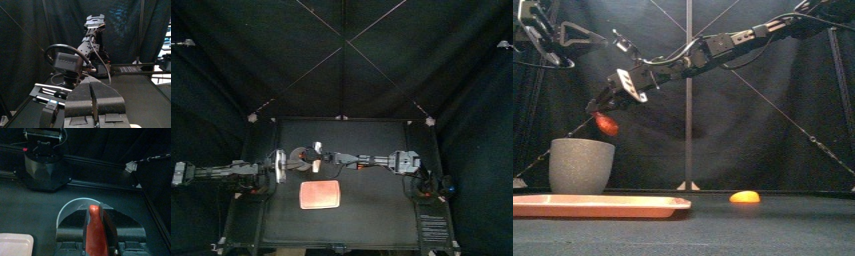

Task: Pick the drumstick then place it in the grey bowl
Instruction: Drop drumstick in the grey bowl and return to neutral

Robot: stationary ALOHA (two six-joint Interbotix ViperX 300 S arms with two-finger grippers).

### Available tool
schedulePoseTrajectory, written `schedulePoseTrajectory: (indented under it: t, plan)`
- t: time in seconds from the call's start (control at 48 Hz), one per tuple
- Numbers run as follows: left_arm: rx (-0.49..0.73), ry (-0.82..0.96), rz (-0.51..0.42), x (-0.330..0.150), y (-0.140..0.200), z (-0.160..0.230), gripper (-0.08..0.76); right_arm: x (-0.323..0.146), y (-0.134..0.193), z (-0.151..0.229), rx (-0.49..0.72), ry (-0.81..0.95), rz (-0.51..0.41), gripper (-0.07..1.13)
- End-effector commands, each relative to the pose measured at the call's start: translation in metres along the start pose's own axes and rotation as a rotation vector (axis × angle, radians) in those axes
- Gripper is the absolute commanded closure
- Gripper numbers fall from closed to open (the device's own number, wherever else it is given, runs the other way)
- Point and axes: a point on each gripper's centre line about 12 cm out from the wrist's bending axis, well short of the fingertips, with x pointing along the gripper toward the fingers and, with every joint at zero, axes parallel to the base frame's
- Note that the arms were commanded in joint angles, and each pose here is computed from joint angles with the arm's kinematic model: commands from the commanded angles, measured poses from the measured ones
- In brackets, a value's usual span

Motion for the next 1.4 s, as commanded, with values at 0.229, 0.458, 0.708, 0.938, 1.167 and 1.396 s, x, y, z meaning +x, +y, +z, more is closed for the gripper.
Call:
schedulePoseTrajectory:
  t: [0.229,0.458,0.708,0.938,1.167,1.396]
  plan:
    - [0.004,-0.026,0.003,0.003,0.001,0.008,0.656,-0.006,-0.015,0.028,0.043,-0.104,-0.028,0.22]
    - [0.004,-0.026,0.003,0.002,0.001,0.007,0.656,-0.025,-0.02,0.026,0.083,-0.112,-0.034,0.15]
    - [0.005,-0.024,0.002,0.002,0.001,0.007,0.656,-0.1,-0.028,0.016,0.106,-0.178,-0.046,0.15]
    - [0.009,-0.02,0.001,0.002,0.001,0.005,0.656,-0.171,-0.023,0.008,0.142,-0.264,-0.057,0.15]
    - [0.011,-0.01,0.001,0.001,0.0,0.002,0.656,-0.221,-0.018,0.001,0.178,-0.332,-0.07,0.15]
    - [0.011,0.005,0.004,-0.001,0.001,-0.003,0.656,-0.241,-0.014,-0.007,0.208,-0.344,-0.077,0.15]
